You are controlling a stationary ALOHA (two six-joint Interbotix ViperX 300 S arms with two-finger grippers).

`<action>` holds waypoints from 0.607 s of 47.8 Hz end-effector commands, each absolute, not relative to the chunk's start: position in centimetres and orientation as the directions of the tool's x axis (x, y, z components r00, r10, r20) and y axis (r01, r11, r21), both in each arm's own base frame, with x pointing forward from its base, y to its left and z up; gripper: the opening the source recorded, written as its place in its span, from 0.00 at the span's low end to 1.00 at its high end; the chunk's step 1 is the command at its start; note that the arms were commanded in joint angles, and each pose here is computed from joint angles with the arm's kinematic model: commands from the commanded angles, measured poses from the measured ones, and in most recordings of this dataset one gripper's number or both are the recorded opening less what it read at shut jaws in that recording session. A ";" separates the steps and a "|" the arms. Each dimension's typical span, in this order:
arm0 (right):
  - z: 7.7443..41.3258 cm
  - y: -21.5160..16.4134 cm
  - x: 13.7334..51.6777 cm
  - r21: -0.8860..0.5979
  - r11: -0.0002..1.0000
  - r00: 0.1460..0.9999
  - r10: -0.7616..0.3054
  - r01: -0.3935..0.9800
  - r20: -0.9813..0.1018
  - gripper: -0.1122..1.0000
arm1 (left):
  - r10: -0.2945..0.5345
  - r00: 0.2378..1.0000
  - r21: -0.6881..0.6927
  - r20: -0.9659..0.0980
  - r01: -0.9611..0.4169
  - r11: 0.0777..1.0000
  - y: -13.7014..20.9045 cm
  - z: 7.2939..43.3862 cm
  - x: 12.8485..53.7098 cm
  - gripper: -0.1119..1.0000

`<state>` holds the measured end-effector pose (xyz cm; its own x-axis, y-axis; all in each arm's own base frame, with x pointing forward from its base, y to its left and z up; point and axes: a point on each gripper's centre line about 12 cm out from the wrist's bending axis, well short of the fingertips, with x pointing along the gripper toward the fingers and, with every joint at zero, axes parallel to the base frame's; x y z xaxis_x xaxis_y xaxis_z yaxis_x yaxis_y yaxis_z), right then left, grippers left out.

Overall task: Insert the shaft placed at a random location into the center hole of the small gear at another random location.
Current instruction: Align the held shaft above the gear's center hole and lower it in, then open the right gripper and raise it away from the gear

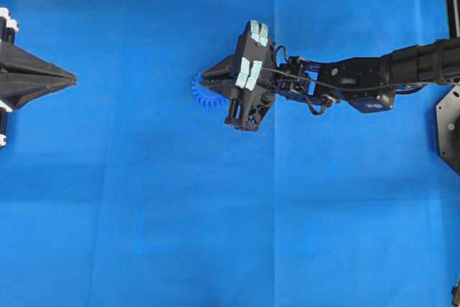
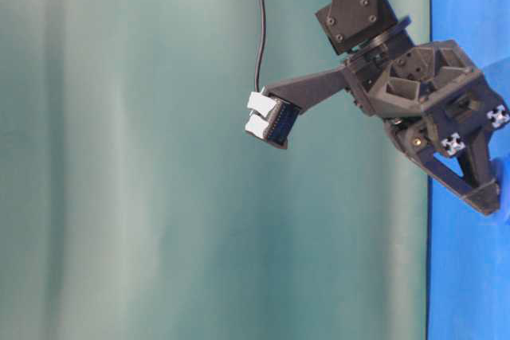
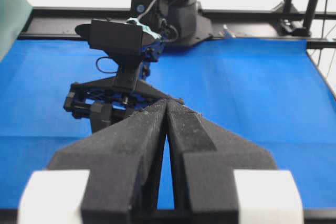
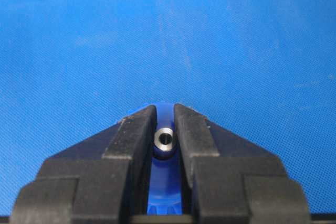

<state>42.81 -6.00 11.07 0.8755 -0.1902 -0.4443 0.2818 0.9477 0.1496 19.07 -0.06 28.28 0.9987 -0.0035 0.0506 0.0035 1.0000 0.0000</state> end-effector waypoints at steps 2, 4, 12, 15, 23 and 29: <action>12.1 -6.1 43.2 0.154 0.948 0.886 -0.193 0.279 -0.421 0.13 | -0.005 0.998 0.000 0.063 0.005 1.000 -0.1 28.7 19.2 0.10; 12.0 -6.0 43.2 0.154 0.948 0.886 -0.190 0.278 -0.424 0.14 | -0.005 0.998 0.000 0.061 0.005 1.000 -0.1 28.7 19.2 0.10; 12.1 -5.8 43.3 0.157 0.949 0.882 -0.183 0.274 -0.435 0.39 | -0.005 0.998 0.000 0.063 0.005 1.000 -0.1 28.7 19.2 0.10; 12.6 -5.8 43.2 0.159 0.949 0.884 -0.182 0.273 -0.431 0.57 | -0.005 0.998 0.000 0.061 0.005 1.000 -0.1 28.7 19.2 0.10; 14.8 -5.7 42.9 0.166 0.950 0.901 -0.180 0.263 -0.396 0.92 | -0.005 0.998 0.000 0.060 0.005 1.000 -0.1 28.6 19.2 0.10; 16.5 -5.6 42.5 0.171 0.951 0.915 -0.181 0.256 -0.362 0.88 | -0.005 0.998 0.001 0.060 0.005 1.000 -0.1 28.6 19.2 0.10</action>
<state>42.57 -5.54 13.76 0.8893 -0.1762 -0.4220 0.2647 0.9508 0.1610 19.07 -0.06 28.20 0.9989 -0.0035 0.0475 0.0035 1.0000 0.0000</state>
